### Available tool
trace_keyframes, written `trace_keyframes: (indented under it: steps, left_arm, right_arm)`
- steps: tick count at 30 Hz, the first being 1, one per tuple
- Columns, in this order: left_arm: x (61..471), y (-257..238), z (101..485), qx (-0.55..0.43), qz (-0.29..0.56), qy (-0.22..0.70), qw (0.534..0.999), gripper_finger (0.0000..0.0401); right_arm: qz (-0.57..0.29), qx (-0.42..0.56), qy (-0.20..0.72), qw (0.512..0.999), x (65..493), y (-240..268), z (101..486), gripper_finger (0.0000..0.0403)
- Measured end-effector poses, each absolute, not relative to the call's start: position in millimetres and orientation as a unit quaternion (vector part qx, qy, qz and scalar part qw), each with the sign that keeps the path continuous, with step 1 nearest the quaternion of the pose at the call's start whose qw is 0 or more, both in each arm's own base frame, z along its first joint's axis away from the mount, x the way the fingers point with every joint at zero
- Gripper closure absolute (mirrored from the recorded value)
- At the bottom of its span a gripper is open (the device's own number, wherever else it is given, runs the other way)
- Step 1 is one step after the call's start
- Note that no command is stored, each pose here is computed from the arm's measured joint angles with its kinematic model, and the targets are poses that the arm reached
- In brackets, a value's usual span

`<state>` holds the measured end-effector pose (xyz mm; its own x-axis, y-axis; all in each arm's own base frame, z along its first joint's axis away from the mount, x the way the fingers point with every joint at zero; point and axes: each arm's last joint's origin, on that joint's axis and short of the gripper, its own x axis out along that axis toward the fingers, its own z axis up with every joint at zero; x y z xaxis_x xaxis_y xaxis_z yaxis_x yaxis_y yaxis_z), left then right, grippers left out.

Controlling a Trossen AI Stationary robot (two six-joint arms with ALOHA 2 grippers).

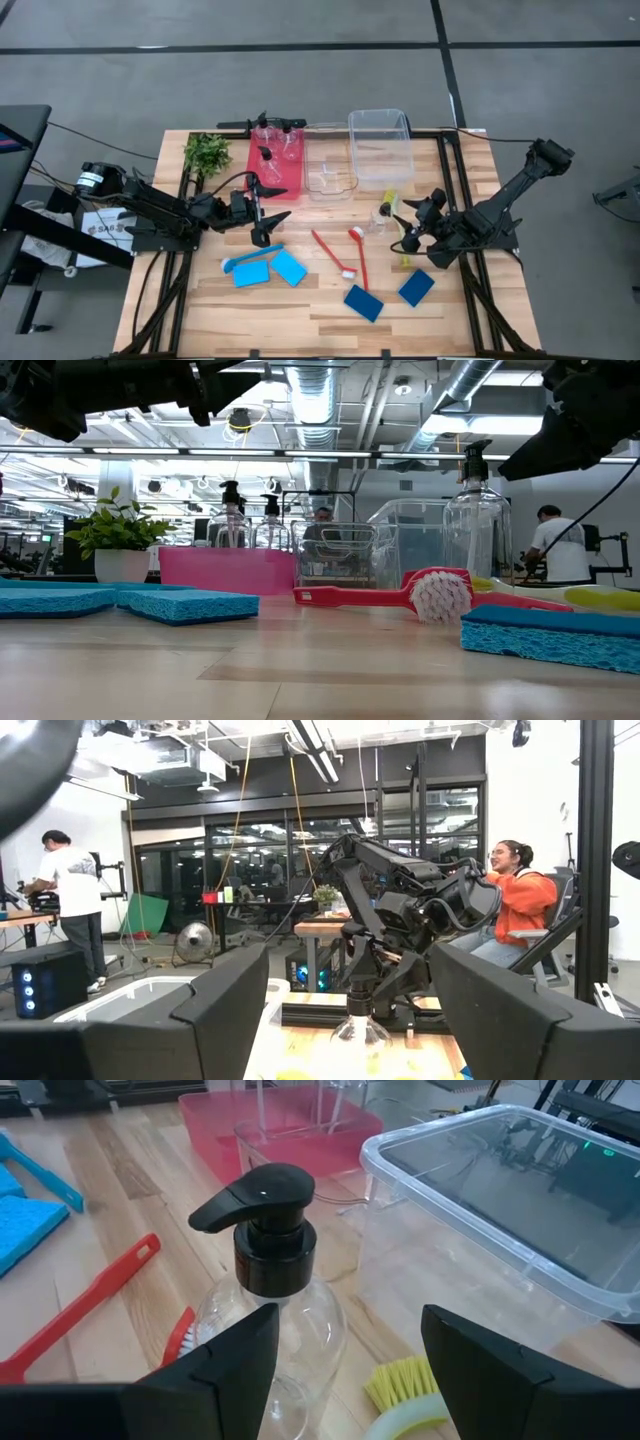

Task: Pick & Place Kitchen Sink Supplies
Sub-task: Put the transparent soap dispenser into the red bin

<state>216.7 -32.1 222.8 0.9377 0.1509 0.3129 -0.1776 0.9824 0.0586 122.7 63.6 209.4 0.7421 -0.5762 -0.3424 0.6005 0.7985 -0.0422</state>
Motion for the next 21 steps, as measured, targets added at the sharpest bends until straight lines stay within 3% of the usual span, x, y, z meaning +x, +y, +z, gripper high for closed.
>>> trace_keyframes:
  steps: [21]
  left_arm:
    - [216.7, -32.1, 222.7, 0.043, 0.084, -0.155, 0.983, 0.0121]
  right_arm:
    - [-0.309, 0.014, 0.165, 0.937, 127.8, 64.1, 203.7, 0.0163]
